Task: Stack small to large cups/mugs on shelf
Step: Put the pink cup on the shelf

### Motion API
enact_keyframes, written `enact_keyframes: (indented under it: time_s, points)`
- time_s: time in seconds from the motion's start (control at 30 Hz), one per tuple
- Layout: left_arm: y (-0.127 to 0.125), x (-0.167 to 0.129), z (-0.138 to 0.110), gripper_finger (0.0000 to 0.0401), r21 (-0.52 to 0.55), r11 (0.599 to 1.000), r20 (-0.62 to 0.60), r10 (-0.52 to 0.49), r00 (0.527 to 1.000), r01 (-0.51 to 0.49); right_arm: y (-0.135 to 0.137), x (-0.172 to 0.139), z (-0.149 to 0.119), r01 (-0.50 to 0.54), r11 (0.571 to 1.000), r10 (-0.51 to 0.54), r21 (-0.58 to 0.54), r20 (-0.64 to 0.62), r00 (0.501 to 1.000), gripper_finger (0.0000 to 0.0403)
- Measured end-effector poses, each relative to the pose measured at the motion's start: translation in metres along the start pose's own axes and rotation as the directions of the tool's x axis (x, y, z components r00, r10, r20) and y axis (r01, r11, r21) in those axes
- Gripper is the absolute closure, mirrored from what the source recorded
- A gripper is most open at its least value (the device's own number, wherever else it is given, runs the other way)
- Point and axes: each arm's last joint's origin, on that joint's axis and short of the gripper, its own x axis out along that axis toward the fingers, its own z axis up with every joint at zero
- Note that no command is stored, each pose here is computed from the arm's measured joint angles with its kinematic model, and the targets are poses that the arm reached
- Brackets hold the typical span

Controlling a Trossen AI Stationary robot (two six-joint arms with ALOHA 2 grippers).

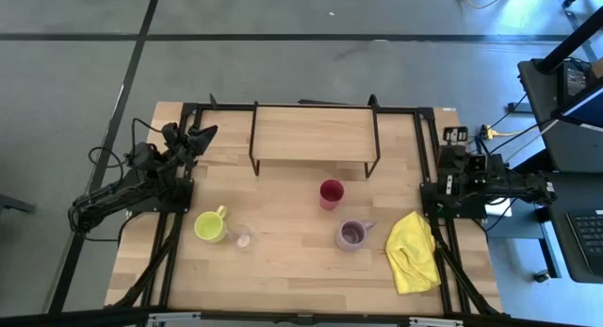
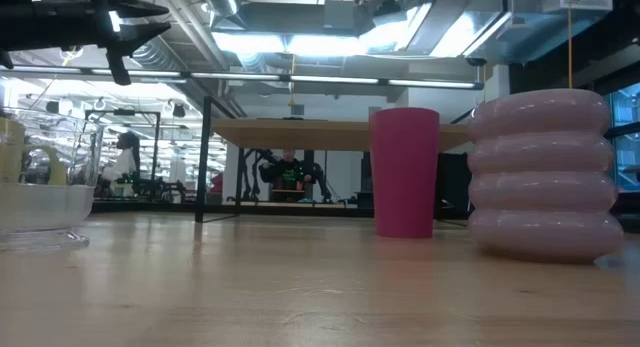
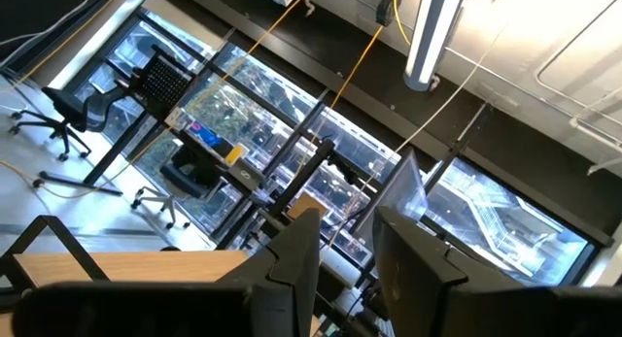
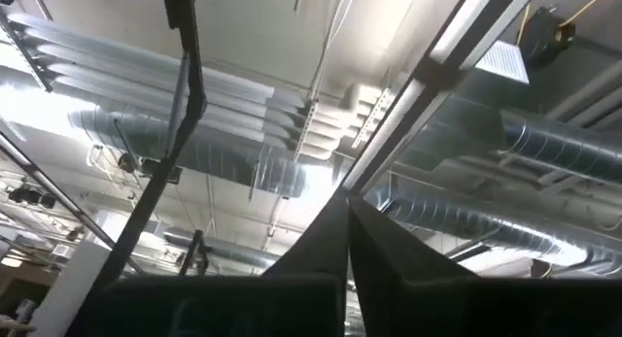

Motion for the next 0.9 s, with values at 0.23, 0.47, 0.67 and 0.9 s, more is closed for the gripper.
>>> enact_keyframes:
  time_s: [0.23, 0.47, 0.67, 0.9]
  points:
    - [0.0, 0.0, 0.0, 0.0307, 0.0, 1.0, 0.0, 0.0, 1.0, 0.0, -0.006, 0.019, 0.032, -0.074, 0.997, 0.069, 0.034, 0.133, 0.989, 0.0389]
    - [0.0, 0.0, 0.0, 0.0307, 0.0, 1.0, 0.0, 0.0, 1.0, 0.0, -0.009, 0.051, 0.06, -0.275, 0.95, 0.259, 0.147, 0.122, 0.958, 0.0389]
    - [0.0, 0.0, 0.0, 0.0307, 0.0, 1.0, 0.0, 0.0, 1.0, 0.0, -0.009, 0.093, 0.055, -0.318, 0.925, 0.332, 0.209, -0.036, 0.943, 0.0389]
    - [0.0, 0.0, 0.0, 0.0307, 0.0, 1.0, 0.0, 0.0, 1.0, 0.0, -0.011, 0.136, 0.012, 0.005, 0.989, 0.082, 0.146, -0.586, 0.806, 0.0389]
